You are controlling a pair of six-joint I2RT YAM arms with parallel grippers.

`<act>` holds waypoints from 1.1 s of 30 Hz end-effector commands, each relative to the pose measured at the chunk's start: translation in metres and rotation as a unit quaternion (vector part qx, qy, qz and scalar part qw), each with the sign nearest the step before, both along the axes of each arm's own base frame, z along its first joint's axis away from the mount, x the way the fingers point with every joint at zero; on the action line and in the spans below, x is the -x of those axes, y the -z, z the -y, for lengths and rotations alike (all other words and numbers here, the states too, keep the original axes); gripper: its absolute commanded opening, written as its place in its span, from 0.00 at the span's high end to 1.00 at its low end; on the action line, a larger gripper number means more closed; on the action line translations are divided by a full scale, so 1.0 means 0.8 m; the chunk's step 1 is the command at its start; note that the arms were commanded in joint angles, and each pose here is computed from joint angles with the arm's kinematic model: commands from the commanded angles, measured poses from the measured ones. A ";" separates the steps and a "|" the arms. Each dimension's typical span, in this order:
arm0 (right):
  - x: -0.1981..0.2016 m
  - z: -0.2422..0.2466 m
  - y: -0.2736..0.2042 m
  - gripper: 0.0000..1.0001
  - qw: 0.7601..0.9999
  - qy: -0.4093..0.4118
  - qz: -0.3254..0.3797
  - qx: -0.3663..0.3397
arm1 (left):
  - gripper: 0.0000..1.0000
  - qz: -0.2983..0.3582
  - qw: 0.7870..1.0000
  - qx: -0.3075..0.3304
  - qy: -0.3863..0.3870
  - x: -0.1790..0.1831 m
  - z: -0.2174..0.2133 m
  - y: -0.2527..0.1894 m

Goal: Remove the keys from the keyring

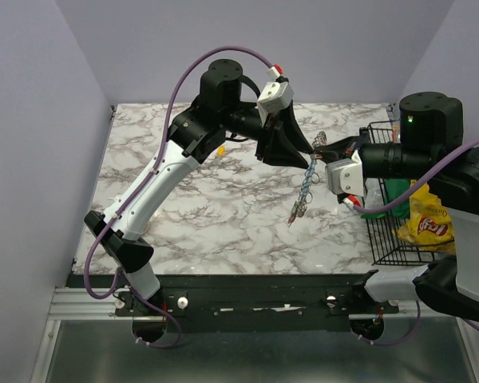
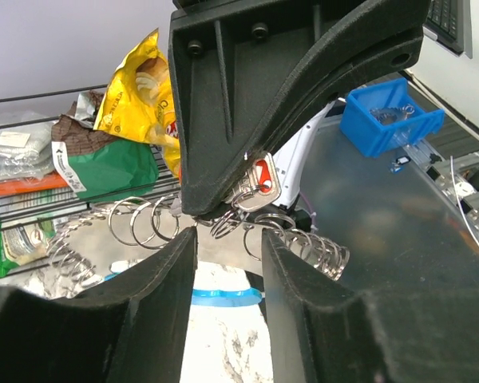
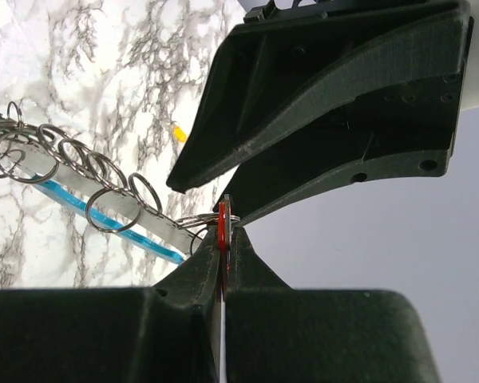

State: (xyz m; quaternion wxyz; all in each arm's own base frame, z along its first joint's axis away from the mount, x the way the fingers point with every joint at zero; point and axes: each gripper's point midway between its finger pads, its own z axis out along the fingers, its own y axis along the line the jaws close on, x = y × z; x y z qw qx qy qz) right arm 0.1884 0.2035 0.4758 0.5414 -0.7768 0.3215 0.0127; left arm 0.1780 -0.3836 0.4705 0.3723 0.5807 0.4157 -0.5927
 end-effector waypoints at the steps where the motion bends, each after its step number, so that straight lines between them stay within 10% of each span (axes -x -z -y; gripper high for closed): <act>1: 0.019 0.012 0.032 0.99 0.998 -0.004 -0.056 0.035 | 0.57 -0.008 1.000 0.002 0.013 0.005 0.002 -0.001; 14: 0.004 0.016 0.025 0.99 0.999 0.021 -0.035 0.035 | 0.87 -0.020 0.999 -0.001 0.030 0.011 0.001 0.002; 33: -0.021 0.040 0.039 0.99 0.994 0.087 -0.015 0.067 | 1.00 -0.034 0.999 0.007 -0.002 0.000 -0.006 -0.013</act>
